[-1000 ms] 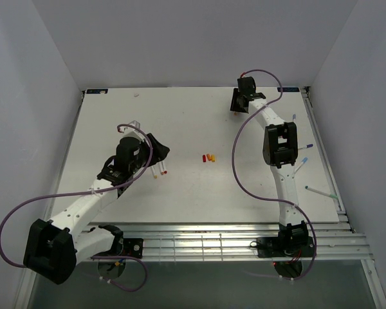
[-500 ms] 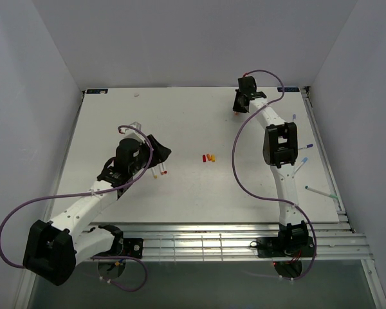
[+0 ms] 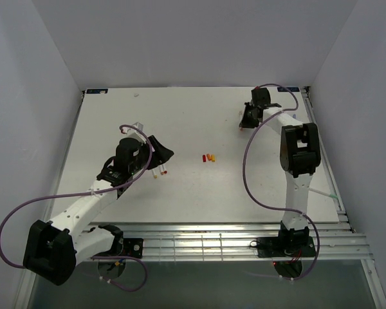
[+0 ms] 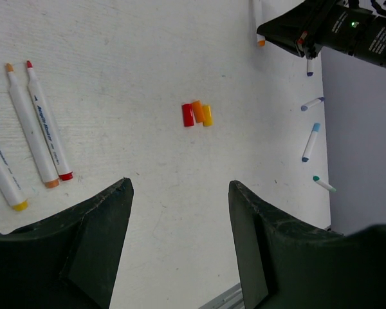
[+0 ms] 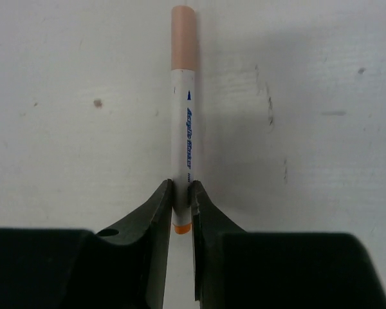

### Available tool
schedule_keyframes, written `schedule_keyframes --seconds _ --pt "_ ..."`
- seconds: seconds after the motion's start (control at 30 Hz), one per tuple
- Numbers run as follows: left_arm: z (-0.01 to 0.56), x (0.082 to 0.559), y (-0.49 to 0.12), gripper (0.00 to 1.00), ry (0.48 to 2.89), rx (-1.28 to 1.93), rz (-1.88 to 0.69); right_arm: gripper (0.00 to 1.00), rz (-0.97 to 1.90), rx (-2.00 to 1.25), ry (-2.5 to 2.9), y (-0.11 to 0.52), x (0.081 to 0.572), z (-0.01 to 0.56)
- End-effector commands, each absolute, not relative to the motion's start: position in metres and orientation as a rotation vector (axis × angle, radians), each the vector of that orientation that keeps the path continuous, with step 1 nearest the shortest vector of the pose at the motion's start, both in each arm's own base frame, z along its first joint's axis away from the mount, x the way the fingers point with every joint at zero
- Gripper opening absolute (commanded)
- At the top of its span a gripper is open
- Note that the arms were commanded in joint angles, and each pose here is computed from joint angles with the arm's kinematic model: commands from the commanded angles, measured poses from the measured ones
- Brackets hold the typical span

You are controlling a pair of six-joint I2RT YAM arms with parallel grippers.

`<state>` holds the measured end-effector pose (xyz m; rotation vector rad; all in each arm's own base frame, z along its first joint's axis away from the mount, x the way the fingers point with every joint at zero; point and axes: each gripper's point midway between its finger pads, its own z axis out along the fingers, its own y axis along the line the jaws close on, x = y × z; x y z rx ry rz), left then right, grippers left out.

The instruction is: Open the pen caps

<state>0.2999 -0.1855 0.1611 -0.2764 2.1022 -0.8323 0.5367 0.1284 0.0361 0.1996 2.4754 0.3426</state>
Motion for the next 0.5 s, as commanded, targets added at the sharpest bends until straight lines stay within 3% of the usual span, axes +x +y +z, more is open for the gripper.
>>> schedule_keyframes --seconds 0.0,0.47 --pt "0.190 0.297 -0.203 0.71 2.085 -0.237 -0.970 0.08 0.497 0.126 2.368 0.144 0.510 0.083" --pt "0.202 0.288 -0.255 0.71 2.106 -0.182 -1.339 0.08 0.903 -0.096 2.284 0.187 0.339 0.105"
